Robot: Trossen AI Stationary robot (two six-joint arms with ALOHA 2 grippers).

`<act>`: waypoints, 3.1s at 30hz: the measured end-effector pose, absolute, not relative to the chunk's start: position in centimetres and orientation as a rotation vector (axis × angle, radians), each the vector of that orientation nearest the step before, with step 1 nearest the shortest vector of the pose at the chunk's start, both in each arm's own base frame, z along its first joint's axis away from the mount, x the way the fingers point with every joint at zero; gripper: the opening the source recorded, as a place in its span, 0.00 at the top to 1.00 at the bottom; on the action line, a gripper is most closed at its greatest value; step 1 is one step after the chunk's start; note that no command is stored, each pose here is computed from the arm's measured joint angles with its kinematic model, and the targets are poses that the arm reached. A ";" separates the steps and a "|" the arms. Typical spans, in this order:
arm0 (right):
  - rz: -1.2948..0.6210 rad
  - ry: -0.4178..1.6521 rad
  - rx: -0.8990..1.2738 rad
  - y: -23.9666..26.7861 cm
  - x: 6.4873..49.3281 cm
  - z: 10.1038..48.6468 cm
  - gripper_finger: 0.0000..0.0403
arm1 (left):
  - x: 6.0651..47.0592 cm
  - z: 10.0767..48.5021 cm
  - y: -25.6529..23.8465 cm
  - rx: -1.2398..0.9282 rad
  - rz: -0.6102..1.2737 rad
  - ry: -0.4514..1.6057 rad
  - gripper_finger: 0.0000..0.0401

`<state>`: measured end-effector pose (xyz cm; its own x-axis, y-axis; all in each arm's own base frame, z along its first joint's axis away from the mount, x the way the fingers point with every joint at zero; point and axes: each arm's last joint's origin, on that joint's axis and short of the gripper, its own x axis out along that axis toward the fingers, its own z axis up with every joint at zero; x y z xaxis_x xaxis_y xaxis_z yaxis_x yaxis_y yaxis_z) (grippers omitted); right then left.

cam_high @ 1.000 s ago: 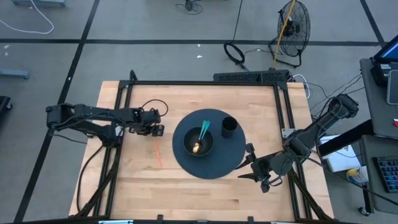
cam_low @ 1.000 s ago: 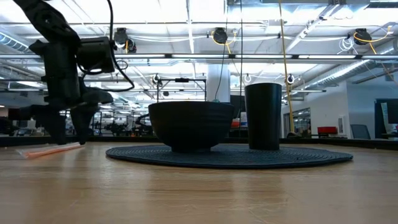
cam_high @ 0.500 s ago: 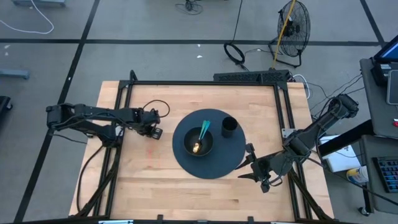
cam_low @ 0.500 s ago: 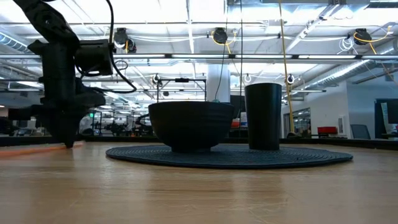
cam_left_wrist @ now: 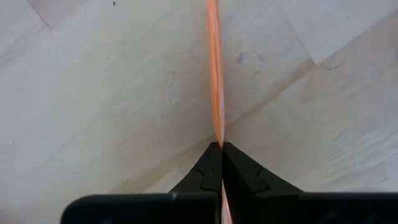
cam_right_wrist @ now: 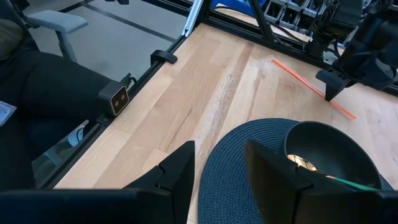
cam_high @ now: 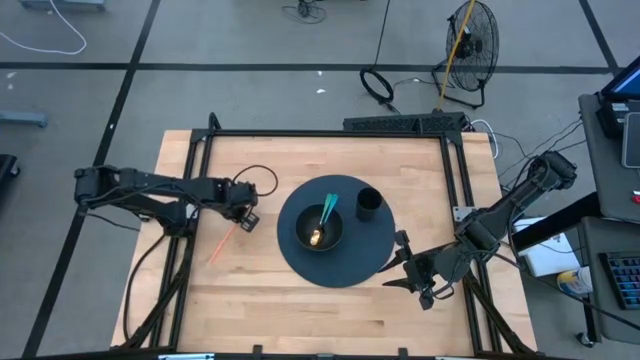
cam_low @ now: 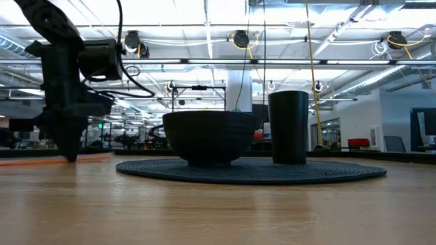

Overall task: Pick & Place Utensil
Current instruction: Put the orange straw into the black cup on the blue table placemat

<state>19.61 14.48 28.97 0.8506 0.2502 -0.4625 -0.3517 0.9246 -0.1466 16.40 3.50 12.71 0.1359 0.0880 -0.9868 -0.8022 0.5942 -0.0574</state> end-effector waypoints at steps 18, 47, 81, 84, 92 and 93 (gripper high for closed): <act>0.319 0.432 -0.228 14.5 19.7 29.2 0.67 | 16.5 18.2 1.1 -0.590 0.545 0.991 1.00; -0.034 0.115 -0.154 14.0 25.2 29.8 0.67 | 23.0 25.8 -10.5 -0.127 -0.069 0.129 1.00; 0.174 -0.107 -0.010 10.4 32.0 27.3 0.67 | 26.0 24.4 -12.9 -0.002 -0.149 -0.119 1.00; 0.191 -0.120 -0.007 10.4 32.0 27.5 0.67 | 26.4 24.2 -12.6 -0.003 -0.135 -0.122 1.00; 0.226 -0.107 -0.008 10.5 32.0 27.3 0.67 | 28.1 24.6 -12.1 0.003 -0.150 -0.121 1.00; 0.226 -0.103 -0.009 10.5 32.0 27.3 0.67 | 28.7 24.9 -12.1 0.001 -0.150 -0.129 1.00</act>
<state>31.97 10.53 27.28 0.9694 0.2238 0.1005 -0.2229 0.9746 -0.0201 28.66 -12.07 24.85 0.9804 -0.1492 0.1286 0.1491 0.9888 0.0106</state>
